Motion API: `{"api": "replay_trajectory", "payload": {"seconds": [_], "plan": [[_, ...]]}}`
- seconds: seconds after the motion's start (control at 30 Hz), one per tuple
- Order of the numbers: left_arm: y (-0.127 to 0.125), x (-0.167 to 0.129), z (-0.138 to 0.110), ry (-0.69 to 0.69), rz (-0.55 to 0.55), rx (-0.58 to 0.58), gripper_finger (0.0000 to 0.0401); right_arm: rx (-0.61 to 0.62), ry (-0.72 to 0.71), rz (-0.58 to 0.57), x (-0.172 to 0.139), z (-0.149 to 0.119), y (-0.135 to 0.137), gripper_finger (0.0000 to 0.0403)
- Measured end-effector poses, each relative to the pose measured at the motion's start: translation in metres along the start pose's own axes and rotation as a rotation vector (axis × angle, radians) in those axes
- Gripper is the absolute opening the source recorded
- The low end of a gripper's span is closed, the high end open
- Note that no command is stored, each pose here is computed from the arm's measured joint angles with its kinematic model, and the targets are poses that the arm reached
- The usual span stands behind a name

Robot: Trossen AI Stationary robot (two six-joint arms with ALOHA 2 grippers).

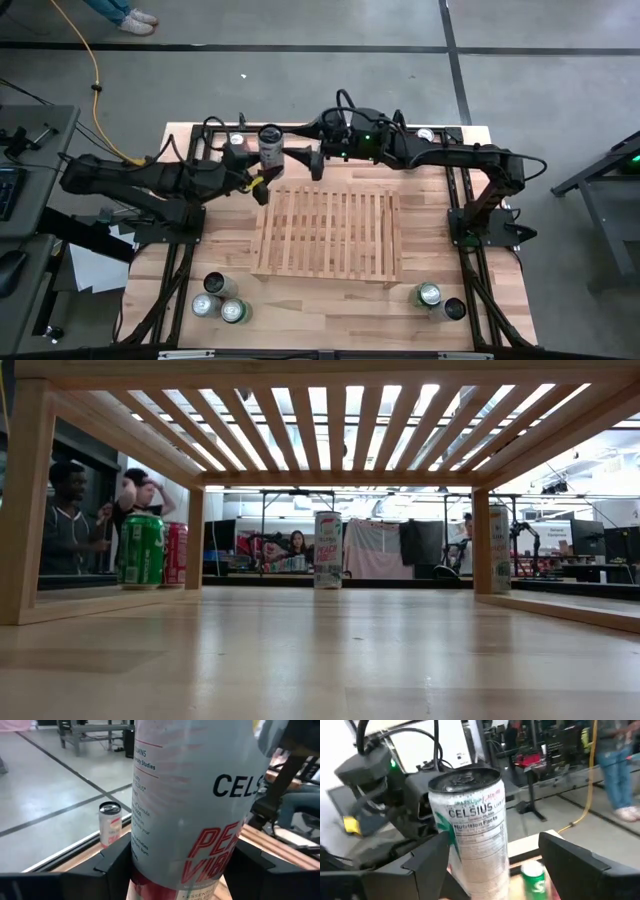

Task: Place canned beverage on shelf
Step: Put the top left white pink soda can on the shelf

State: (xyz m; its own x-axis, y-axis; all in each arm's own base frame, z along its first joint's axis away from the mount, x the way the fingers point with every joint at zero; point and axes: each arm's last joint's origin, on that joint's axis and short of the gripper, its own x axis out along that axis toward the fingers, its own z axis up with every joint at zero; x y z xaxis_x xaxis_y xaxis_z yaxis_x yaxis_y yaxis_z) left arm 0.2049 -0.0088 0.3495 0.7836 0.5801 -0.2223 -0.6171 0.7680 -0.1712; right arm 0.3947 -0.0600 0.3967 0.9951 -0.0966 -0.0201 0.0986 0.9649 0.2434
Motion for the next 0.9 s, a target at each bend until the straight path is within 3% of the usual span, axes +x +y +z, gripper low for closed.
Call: {"api": "replay_trajectory", "payload": {"seconds": [0.1, 0.4, 0.9], "plan": [[-0.001, 0.002, -0.009, -0.006, 0.017, -0.017, 0.023, 0.014, -0.019, 0.05, 0.007, -0.005, 0.006, 0.0289], [-0.004, 0.008, -0.02, -0.043, -0.034, -0.084, 0.023, 0.026, -0.021, 0.018, 0.019, -0.019, 0.009, 0.0289], [-0.011, 0.019, -0.031, -0.02, -0.029, -0.046, 0.024, 0.028, -0.005, 0.01, 0.028, -0.03, 0.006, 0.0283]]}}
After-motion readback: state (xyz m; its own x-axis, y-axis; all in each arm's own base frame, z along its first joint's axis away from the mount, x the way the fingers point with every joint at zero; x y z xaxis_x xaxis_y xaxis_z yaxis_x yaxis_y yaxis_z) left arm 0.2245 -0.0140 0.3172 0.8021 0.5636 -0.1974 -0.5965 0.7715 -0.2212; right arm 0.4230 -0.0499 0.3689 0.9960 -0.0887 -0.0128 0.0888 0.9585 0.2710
